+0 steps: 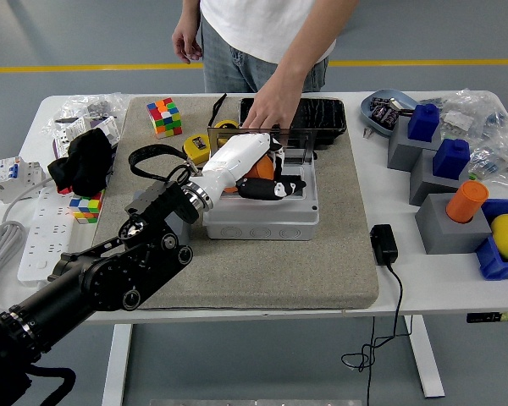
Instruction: Fetch the battery,place it into the box,close the lid of the box
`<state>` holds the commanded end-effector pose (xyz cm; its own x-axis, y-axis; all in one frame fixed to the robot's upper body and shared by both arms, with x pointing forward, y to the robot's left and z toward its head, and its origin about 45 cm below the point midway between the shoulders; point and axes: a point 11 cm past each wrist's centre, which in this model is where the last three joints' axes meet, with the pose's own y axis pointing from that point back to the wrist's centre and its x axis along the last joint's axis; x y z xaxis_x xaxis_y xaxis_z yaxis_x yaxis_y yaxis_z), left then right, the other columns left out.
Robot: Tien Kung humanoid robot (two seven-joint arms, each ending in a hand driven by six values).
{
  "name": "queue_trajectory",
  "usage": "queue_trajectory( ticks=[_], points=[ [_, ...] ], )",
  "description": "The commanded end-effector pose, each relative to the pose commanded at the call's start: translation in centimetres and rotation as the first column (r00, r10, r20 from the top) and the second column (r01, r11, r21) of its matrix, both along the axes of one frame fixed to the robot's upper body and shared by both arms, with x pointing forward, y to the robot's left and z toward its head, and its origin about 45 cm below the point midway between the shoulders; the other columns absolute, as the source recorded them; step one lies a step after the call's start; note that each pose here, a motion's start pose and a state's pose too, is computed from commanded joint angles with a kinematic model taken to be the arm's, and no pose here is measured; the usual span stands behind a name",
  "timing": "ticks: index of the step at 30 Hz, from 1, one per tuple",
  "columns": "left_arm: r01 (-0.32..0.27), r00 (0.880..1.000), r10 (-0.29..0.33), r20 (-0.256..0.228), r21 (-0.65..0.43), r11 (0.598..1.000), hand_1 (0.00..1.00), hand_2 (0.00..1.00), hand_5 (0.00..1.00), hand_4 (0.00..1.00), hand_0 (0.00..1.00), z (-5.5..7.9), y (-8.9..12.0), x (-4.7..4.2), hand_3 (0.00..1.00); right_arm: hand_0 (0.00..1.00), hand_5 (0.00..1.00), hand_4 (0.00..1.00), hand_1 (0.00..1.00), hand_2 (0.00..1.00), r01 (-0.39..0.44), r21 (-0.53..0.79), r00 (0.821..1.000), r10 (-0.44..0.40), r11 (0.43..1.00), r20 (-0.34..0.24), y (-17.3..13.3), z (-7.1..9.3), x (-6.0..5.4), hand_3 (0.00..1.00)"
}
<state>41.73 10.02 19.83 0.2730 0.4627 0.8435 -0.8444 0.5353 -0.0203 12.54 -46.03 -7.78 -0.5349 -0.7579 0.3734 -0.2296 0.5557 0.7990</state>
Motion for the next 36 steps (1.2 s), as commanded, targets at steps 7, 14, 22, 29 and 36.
queue_trajectory(
  ticks=[7, 14, 22, 29, 36],
  points=[
    [-0.006, 1.0, 0.006, -0.003, 0.014, 1.0, 0.002, 0.002, 0.506, 0.816, 0.021, -0.4, 0.3, 0.18, 0.002, 0.832, 0.998, 0.998, 0.819, 0.769, -0.002, 0.0, 1.0, 0.002, 1.0, -0.001, 0.0, 0.0, 0.0, 0.805],
    [-0.016, 1.0, 0.016, -0.002, 0.038, 0.999, 0.002, 0.002, 0.51, 0.816, 0.022, -0.6, 0.8, 0.72, 0.002, 0.832, 0.998, 0.998, 0.819, 0.769, -0.005, -0.001, 1.0, 0.005, 1.0, -0.002, -0.1, 0.0, 0.1, 0.805],
    [0.021, 1.0, -0.021, 0.002, 0.061, 0.998, 0.002, 0.002, 0.51, 0.814, 0.022, -0.4, -0.2, 0.74, 0.002, 0.833, 0.998, 0.998, 0.819, 0.769, -0.009, -0.003, 1.0, 0.009, 1.0, -0.001, -0.1, 0.1, 0.2, 0.806],
    [0.049, 0.998, -0.047, -0.052, 0.027, 0.998, 0.002, 0.002, 0.507, 0.808, 0.022, -0.9, -0.9, 0.56, 0.002, 0.833, 0.998, 0.998, 0.819, 0.768, -0.011, -0.003, 1.0, 0.011, 1.0, -0.004, -0.1, 0.1, 0.2, 0.806],
    [0.046, 0.998, -0.045, -0.049, 0.017, 0.999, 0.002, 0.002, 0.501, 0.801, 0.027, -0.6, -0.7, 1.03, 0.002, 0.833, 0.998, 0.998, 0.819, 0.769, -0.013, -0.003, 1.0, 0.013, 1.0, -0.005, 0.0, 0.1, 0.1, 0.806]
  ],
)
